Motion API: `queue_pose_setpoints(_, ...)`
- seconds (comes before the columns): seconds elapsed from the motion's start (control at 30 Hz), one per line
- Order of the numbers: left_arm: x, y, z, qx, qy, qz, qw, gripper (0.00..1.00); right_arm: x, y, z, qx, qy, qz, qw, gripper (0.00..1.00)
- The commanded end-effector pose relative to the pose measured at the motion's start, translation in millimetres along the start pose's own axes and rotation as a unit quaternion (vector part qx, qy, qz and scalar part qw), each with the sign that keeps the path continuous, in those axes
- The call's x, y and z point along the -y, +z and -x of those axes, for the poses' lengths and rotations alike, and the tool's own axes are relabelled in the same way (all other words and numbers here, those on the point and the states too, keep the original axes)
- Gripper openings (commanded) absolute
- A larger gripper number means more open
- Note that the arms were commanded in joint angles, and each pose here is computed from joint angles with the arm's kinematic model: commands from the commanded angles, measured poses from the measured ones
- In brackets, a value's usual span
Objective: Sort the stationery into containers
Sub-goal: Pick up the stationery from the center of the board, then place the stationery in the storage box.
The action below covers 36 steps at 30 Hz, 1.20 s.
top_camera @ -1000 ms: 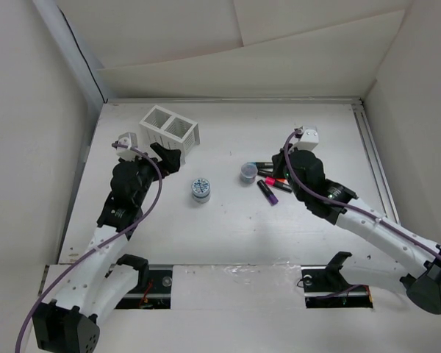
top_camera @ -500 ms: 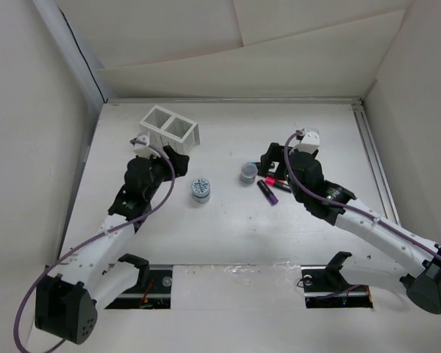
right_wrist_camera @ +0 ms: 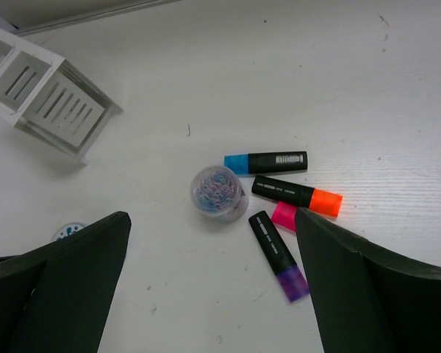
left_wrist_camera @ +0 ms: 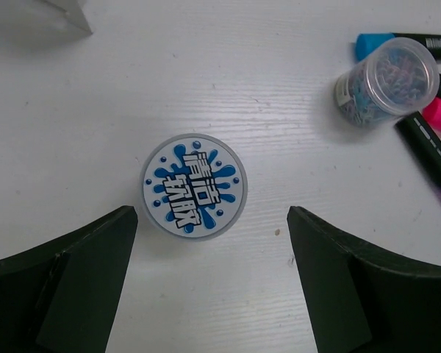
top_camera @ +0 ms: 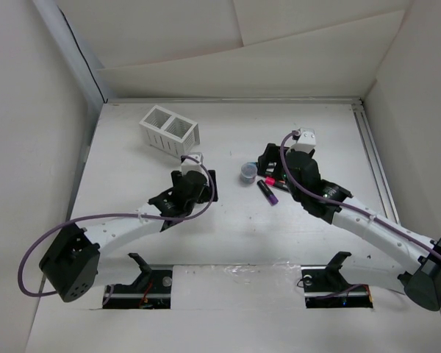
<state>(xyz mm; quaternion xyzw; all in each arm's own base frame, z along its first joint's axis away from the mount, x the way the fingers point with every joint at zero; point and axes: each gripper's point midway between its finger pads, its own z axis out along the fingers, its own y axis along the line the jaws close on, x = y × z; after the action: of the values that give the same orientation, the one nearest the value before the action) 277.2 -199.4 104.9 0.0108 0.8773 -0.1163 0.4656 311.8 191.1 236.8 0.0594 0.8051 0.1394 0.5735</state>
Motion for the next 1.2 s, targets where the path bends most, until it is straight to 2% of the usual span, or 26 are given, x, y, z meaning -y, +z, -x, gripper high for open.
queue_pose_setpoints(0.0,-13,-2,13,0.035,-0.026,0.042,0.998,0.81,-10,-3,15,0.023,0.014,0.019,0.999,1.0)
queue_pose_setpoints(0.2,-13,19,-1,0.007,-0.002,0.065,0.998,0.8,-12,-1,11,0.015,0.011,0.025,1.0,1.0)
queue_pose_setpoints(0.33,-13,27,-1,0.006,0.007,0.078,0.997,0.71,-16,-2,9,0.009,0.006,0.036,0.999,1.0)
queue_pose_setpoints(0.4,-11,29,4,0.011,0.006,0.08,0.997,0.61,-18,-2,10,0.011,0.004,0.043,0.999,1.0)
queue_pose_setpoints(0.53,-9,26,14,0.025,-0.001,0.078,0.997,0.31,-20,-2,9,0.009,0.004,0.047,0.999,1.0)
queue_pose_setpoints(0.6,-8,21,22,0.037,-0.012,0.077,0.996,0.28,-22,-3,9,0.007,0.004,0.051,0.999,1.0)
queue_pose_setpoints(0.8,4,-1,83,0.104,-0.059,0.062,0.991,0.26,-22,-3,9,0.007,0.004,0.051,0.999,1.0)
queue_pose_setpoints(0.93,-1,-9,133,0.148,-0.094,0.074,0.982,0.26,-22,-5,12,0.011,0.007,0.054,0.998,1.0)
queue_pose_setpoints(0.97,1,-17,159,0.173,-0.112,0.072,0.976,0.28,-23,-7,14,0.012,0.009,0.06,0.998,1.0)
queue_pose_setpoints(1.03,-18,-12,184,0.182,-0.117,0.099,0.971,0.3,-23,-8,14,0.012,0.009,0.06,0.998,1.0)
queue_pose_setpoints(1.07,-18,-17,214,0.205,-0.136,0.092,0.965,0.3,-25,-8,13,0.009,0.009,0.064,0.998,1.0)
queue_pose_setpoints(1.1,-20,-6,219,0.196,-0.132,0.087,0.968,0.3,-27,-9,12,0.008,0.003,0.069,0.998,1.0)
queue_pose_setpoints(1.13,-42,0,233,0.203,-0.145,0.106,0.963,0.3,-27,-9,12,0.008,0.003,0.069,0.998,1.0)
queue_pose_setpoints(1.17,-46,-1,256,0.22,-0.157,0.102,0.957,0.3,-27,-9,12,0.008,0.003,0.069,0.998,1.0)
